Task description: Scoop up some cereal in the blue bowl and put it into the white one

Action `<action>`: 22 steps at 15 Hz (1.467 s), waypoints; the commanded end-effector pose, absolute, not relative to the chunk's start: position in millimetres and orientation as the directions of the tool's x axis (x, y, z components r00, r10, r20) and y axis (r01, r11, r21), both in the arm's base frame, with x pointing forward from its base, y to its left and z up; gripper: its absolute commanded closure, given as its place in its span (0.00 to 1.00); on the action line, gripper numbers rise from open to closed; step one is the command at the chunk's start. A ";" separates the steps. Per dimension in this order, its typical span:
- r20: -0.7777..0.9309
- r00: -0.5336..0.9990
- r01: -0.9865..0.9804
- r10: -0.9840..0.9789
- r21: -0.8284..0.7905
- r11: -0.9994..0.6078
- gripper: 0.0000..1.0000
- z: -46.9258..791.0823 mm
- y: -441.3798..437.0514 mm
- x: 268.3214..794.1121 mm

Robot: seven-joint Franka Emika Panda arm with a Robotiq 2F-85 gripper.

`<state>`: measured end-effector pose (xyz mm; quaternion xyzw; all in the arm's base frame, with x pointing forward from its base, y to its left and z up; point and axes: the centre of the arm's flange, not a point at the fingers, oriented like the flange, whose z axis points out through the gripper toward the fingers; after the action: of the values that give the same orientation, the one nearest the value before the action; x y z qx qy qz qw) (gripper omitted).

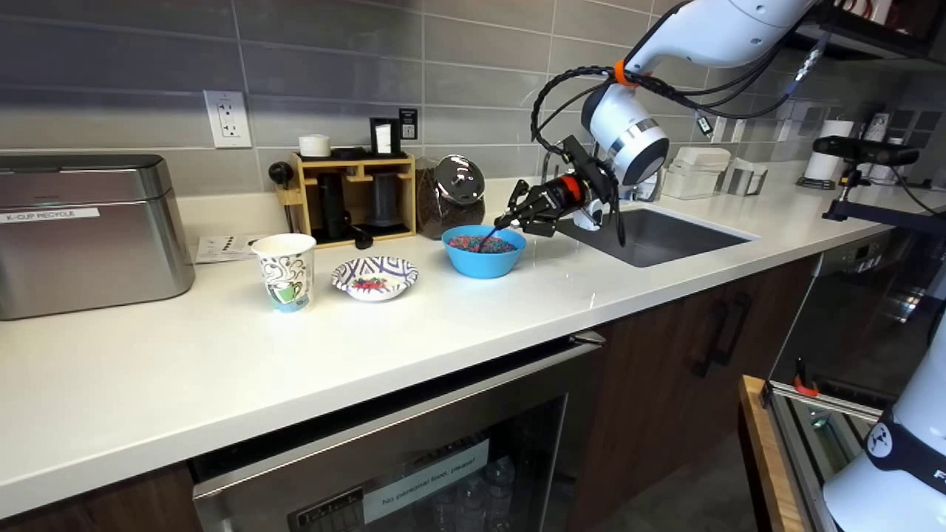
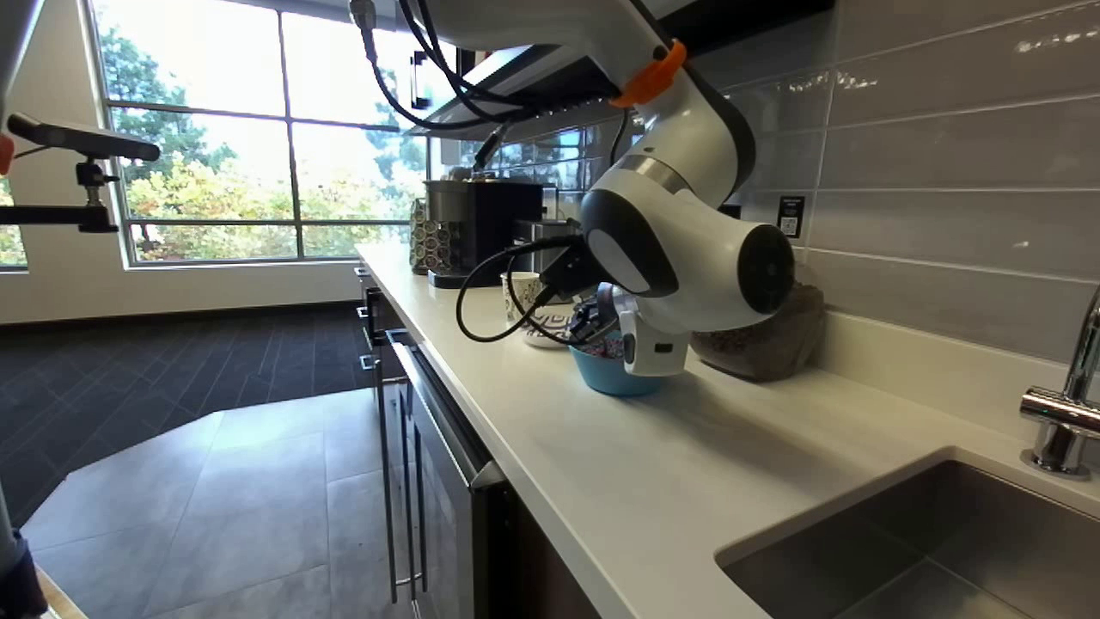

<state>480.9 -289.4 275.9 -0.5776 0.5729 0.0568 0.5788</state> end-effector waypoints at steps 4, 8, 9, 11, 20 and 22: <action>-0.725 0.342 -0.749 -0.597 -0.594 0.293 0.99 254.6 -283.9 478.3; -0.722 0.354 -0.750 -0.594 -0.599 0.281 0.64 258.3 -281.8 476.5; -0.723 0.356 -0.752 -0.592 -0.597 0.278 0.56 259.5 -280.4 475.4; -0.721 0.363 -0.755 -0.590 -0.599 0.268 0.42 263.9 -277.5 474.0; -0.491 0.488 -0.728 -0.722 -0.685 -0.027 0.00 374.8 -277.3 419.6; -0.423 0.528 -0.729 -0.736 -0.670 -0.138 0.00 406.5 -264.9 400.4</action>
<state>442.7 -297.2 355.1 -0.7083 0.5079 0.0175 0.4900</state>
